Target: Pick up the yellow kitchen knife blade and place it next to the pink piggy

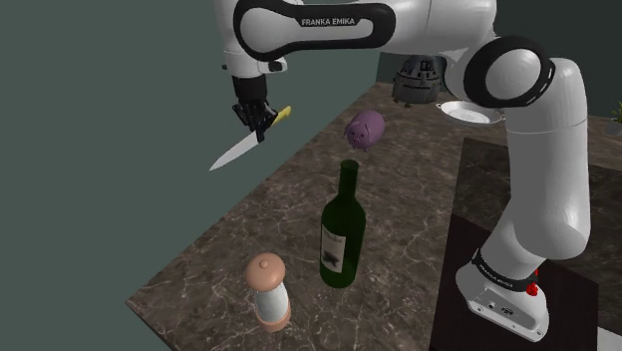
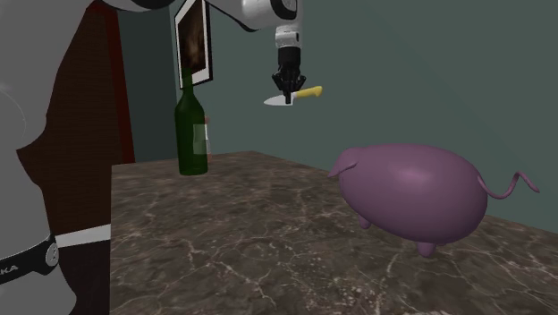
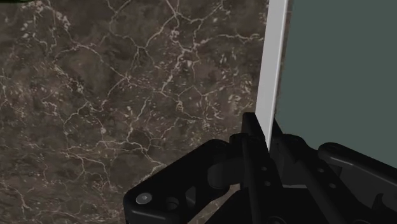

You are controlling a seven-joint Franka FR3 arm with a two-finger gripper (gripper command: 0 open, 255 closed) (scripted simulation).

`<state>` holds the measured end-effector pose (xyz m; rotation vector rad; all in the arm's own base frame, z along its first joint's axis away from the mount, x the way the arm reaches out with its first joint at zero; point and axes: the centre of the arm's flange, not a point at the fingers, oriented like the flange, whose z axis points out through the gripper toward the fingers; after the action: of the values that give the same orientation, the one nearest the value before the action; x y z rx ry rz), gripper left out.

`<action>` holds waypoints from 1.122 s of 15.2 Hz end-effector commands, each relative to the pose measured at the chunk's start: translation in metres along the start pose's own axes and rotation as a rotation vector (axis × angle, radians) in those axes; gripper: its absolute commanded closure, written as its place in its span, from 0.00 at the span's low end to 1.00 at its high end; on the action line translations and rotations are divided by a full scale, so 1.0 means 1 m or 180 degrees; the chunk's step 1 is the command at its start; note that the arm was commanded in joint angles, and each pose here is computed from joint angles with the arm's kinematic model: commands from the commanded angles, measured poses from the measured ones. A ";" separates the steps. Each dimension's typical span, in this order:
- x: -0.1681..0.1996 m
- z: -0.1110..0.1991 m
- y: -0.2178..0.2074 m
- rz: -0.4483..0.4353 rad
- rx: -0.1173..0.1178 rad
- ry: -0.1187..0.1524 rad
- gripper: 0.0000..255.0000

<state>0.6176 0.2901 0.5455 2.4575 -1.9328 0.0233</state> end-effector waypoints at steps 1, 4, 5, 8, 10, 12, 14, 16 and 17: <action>0.014 -0.001 0.013 0.0001 0.0000 0.0000 1.00; 0.042 0.000 0.041 0.0001 0.0000 0.0000 1.00; 0.052 0.000 0.050 0.0001 0.0000 0.0000 1.00; 0.080 0.000 0.078 0.0001 0.0000 0.0000 1.00; 0.098 0.001 0.097 0.0001 0.0000 0.0000 1.00; 0.117 0.001 0.116 0.0001 0.0000 0.0000 1.00; 0.136 0.001 0.134 0.0001 0.0000 0.0000 1.00; 0.154 0.002 0.153 0.0001 0.0000 0.0000 1.00; 0.163 0.002 0.162 0.0000 0.0000 0.0000 1.00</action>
<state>0.5070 0.1047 0.5479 2.4556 -1.9337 0.0243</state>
